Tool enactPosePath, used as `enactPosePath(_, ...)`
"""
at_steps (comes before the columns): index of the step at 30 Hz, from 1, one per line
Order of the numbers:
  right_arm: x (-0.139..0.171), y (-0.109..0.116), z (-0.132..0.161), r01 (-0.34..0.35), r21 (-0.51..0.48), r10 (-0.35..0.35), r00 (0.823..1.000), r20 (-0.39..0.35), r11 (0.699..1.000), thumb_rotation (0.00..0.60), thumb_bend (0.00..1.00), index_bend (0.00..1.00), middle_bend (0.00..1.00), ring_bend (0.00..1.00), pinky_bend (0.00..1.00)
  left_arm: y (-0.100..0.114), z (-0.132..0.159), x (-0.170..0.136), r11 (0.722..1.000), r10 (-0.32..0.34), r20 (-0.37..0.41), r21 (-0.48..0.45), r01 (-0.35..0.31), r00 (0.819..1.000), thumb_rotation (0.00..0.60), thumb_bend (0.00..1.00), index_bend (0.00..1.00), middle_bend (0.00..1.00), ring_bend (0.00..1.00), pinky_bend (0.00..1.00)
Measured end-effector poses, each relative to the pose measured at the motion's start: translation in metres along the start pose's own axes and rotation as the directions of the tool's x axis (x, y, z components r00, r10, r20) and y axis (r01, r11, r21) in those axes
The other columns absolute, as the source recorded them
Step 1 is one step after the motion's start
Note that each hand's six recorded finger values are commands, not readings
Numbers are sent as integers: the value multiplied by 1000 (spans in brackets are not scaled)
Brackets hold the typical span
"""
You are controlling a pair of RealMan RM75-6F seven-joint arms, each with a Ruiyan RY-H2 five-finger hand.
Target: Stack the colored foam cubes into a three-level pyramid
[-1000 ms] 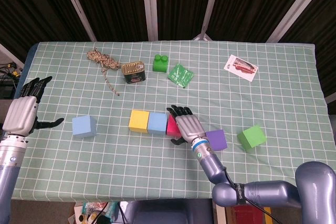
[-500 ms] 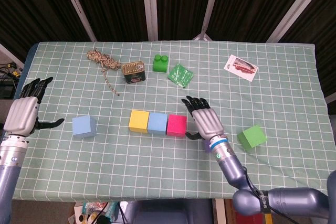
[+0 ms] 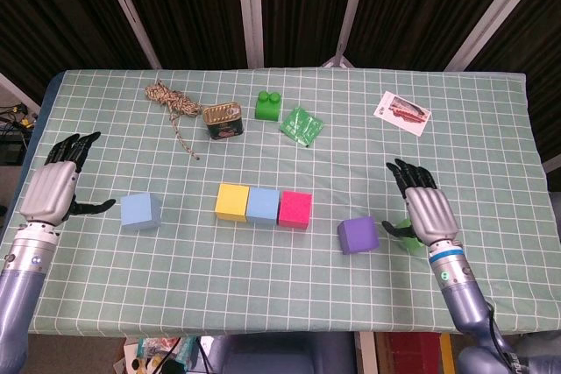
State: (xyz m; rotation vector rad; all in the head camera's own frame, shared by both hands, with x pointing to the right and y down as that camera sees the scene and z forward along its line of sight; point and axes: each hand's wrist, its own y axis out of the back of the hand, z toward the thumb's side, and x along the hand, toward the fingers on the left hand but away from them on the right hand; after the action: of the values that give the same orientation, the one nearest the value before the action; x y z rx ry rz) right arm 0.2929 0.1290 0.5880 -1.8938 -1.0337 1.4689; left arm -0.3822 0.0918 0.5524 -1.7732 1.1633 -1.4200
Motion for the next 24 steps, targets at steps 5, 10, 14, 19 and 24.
enactPosePath(5,9,3,-14,10,-46,-10,1000,17,999,600,252,0,0,0,0,-7,9,10,998,-50,26,42,49,998,600,355,0,88,0,60)
enactPosePath(10,11,6,-18,14,-62,-14,1000,6,998,600,253,0,0,0,0,-16,21,25,986,-131,69,110,123,989,600,450,59,127,6,76)
enactPosePath(14,11,7,-19,12,-89,-12,1000,0,996,600,253,0,0,0,0,-25,34,40,959,-213,107,214,187,971,600,474,85,135,9,89)
enactPosePath(19,11,8,-18,5,-111,-6,1000,-9,994,600,253,0,0,0,0,-36,55,55,920,-306,147,299,253,941,600,483,93,146,30,113)
enactPosePath(24,12,8,-18,0,-123,-2,1000,-14,992,600,252,0,0,0,0,-53,75,66,878,-392,173,364,311,903,600,483,137,179,32,113)
